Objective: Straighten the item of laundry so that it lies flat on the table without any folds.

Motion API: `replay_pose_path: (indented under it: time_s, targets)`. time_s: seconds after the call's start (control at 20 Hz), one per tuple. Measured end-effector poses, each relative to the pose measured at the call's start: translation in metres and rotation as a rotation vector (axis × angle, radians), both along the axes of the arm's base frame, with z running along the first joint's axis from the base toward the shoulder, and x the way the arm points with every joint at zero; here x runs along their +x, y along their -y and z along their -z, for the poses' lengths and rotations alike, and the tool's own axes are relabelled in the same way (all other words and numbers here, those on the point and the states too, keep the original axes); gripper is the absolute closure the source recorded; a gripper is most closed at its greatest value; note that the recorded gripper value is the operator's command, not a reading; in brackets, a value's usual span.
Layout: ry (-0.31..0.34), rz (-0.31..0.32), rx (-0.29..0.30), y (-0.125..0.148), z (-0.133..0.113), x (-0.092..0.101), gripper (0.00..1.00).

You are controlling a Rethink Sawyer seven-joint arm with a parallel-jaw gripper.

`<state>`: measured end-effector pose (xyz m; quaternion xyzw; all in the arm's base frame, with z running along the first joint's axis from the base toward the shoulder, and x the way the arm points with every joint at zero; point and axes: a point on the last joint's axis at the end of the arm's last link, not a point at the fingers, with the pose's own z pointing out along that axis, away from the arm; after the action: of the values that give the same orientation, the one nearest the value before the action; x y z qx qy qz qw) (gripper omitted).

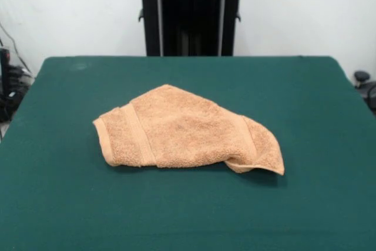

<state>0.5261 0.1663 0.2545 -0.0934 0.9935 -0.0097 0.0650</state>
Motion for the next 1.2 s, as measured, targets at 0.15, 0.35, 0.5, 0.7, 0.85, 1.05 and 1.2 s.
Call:
replay_pose_path:
  time_s: [0.15, 0.35, 0.5, 0.7, 0.85, 1.05, 1.2]
  targets:
    - [0.015, 0.001, -0.002, 0.0, 0.0, 0.02, 0.0]
    - [0.012, 0.005, -0.006, 0.003, 0.01, 0.037, 0.0]
    - [-0.005, 0.01, -0.014, 0.006, 0.025, 0.046, 0.0]
    - [-0.036, 0.019, -0.027, 0.013, 0.051, 0.058, 0.0]
    - [-0.06, 0.027, -0.042, 0.02, 0.073, 0.066, 0.0]
    - [-0.089, 0.031, -0.06, 0.026, 0.1, 0.075, 0.0]
    - [-0.105, 0.027, -0.074, 0.027, 0.12, 0.081, 0.0]
